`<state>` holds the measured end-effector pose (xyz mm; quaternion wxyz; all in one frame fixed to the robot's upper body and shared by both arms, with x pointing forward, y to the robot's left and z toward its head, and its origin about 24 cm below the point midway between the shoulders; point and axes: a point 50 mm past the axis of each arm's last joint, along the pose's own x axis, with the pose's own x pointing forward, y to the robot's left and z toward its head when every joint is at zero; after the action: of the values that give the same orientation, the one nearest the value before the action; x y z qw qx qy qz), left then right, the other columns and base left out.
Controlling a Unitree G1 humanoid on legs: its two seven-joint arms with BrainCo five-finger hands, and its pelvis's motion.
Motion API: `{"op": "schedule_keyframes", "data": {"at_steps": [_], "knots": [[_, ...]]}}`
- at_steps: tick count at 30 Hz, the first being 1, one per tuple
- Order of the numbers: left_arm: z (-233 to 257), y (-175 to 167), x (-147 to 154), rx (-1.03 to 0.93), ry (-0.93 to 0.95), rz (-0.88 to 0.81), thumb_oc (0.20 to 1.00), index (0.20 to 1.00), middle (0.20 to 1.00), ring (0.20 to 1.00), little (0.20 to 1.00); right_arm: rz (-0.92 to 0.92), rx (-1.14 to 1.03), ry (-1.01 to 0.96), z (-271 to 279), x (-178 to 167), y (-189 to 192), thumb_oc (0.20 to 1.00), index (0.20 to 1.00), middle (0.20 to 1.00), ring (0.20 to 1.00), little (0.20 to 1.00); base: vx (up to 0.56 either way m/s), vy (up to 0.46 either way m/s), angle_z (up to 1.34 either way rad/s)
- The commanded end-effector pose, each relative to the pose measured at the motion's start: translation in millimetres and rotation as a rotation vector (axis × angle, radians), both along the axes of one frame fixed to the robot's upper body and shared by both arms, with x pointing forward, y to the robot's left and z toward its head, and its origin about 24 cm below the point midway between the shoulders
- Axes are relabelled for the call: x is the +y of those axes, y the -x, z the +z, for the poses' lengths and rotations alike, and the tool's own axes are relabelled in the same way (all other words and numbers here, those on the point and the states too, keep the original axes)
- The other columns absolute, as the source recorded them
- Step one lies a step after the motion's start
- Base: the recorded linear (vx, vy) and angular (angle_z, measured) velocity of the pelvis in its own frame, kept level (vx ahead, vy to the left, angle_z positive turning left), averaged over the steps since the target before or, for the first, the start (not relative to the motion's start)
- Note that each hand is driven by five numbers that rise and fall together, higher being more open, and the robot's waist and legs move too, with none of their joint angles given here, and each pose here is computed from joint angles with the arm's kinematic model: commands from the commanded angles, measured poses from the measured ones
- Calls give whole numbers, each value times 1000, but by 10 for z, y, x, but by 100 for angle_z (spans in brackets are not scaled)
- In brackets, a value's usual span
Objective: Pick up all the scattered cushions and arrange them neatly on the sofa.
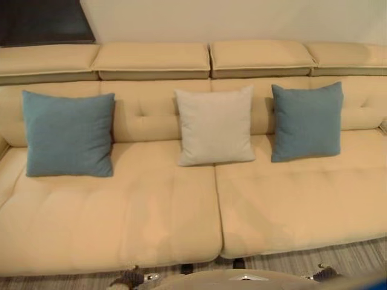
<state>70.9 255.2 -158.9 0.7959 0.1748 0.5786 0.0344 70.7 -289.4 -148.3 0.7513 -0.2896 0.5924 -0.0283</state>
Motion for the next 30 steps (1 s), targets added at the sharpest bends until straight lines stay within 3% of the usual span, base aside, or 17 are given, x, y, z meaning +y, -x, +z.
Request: {"op": "schedule_keyframes", "data": {"at_steps": [1, 13, 14, 16, 19, 28, 30], "knots": [[85, -234, 121, -59, -44, -19, 1000, 1000, 1000, 1000, 1000, 82, -48, 36, 52, 53, -354, 1000, 1000, 1000, 1000, 1000, -455, 103, -53], [101, -288, 141, -78, -67, 26, 1000, 1000, 1000, 1000, 1000, 111, -75, 6, 16, 219, -425, 1000, 1000, 1000, 1000, 1000, -211, -85, -10], [225, -486, 384, -71, -101, 46, 1000, 1000, 1000, 1000, 1000, 143, -51, 14, 29, 167, -417, 1000, 1000, 1000, 1000, 1000, -373, -188, 36], [426, -821, 571, -154, -156, 48, 1000, 1000, 1000, 1000, 1000, 161, -20, 55, 51, 69, -384, 1000, 1000, 1000, 1000, 1000, -225, -40, 38], [481, -856, 661, -160, -164, 78, 1000, 1000, 1000, 1000, 1000, 168, 17, 78, 70, -23, -334, 1000, 1000, 1000, 1000, 1000, -167, 23, 4], [567, -930, 771, -120, -213, 26, 1000, 1000, 1000, 1000, 1000, 183, 92, 99, 78, -116, -245, 1000, 1000, 1000, 1000, 1000, 12, 187, -14], [458, -889, 574, -161, -185, -19, 1000, 1000, 1000, 1000, 1000, 149, 87, 85, 37, -55, -170, 1000, 1000, 1000, 1000, 1000, -113, 109, -19]]}}
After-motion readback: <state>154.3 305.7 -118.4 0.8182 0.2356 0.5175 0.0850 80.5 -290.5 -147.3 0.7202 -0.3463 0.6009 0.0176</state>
